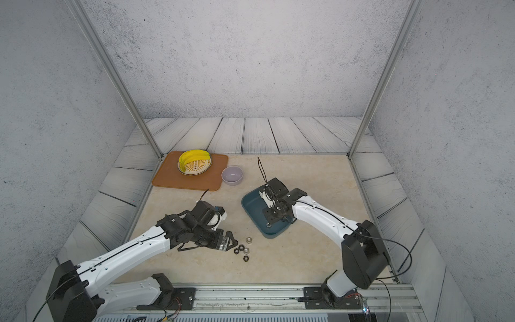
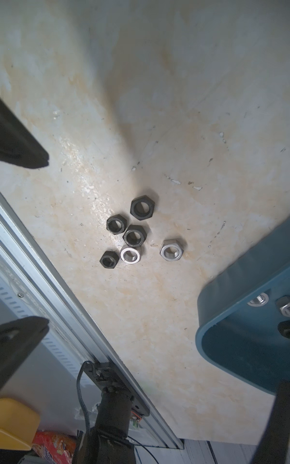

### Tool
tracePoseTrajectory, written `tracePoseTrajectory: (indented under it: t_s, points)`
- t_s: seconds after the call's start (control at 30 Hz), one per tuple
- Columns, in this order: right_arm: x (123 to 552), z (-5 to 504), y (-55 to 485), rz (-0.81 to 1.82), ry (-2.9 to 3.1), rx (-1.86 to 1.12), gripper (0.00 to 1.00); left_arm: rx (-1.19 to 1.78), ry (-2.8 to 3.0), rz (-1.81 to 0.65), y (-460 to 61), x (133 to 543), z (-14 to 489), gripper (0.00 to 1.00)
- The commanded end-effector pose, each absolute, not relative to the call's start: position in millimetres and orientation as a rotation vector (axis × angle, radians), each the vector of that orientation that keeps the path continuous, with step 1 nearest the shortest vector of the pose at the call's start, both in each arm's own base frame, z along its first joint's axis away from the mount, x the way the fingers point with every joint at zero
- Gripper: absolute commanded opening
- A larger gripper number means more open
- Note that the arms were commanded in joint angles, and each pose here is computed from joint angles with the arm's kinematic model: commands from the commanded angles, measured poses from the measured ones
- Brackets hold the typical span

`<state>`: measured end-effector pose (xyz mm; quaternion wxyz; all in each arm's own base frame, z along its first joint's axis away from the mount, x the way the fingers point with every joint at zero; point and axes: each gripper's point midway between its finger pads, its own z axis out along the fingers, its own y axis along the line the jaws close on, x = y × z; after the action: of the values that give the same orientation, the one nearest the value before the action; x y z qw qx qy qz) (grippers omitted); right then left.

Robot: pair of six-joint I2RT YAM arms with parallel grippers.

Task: Put the nuts on the desktop into the storage box
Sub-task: Pick up the nut from the center of the board.

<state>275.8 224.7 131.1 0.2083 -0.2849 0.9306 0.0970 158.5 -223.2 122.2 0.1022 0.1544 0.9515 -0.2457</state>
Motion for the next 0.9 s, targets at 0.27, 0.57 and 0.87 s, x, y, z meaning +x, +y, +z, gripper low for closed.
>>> tracePoseTrajectory:
  t_s: [0.27,0.57,0.87]
  points:
    - [236,214,215,0.49,2.187,-0.818,0.99,0.619,2.737,-0.604,-237,159,141,0.98]
    - [195,214,184,0.576,2.177,-0.683,0.99,0.799,2.722,-0.568,-257,147,143,0.96]
    - [163,177,175,0.757,2.3,-0.507,0.99,0.976,2.796,-0.417,-267,142,120,0.85]
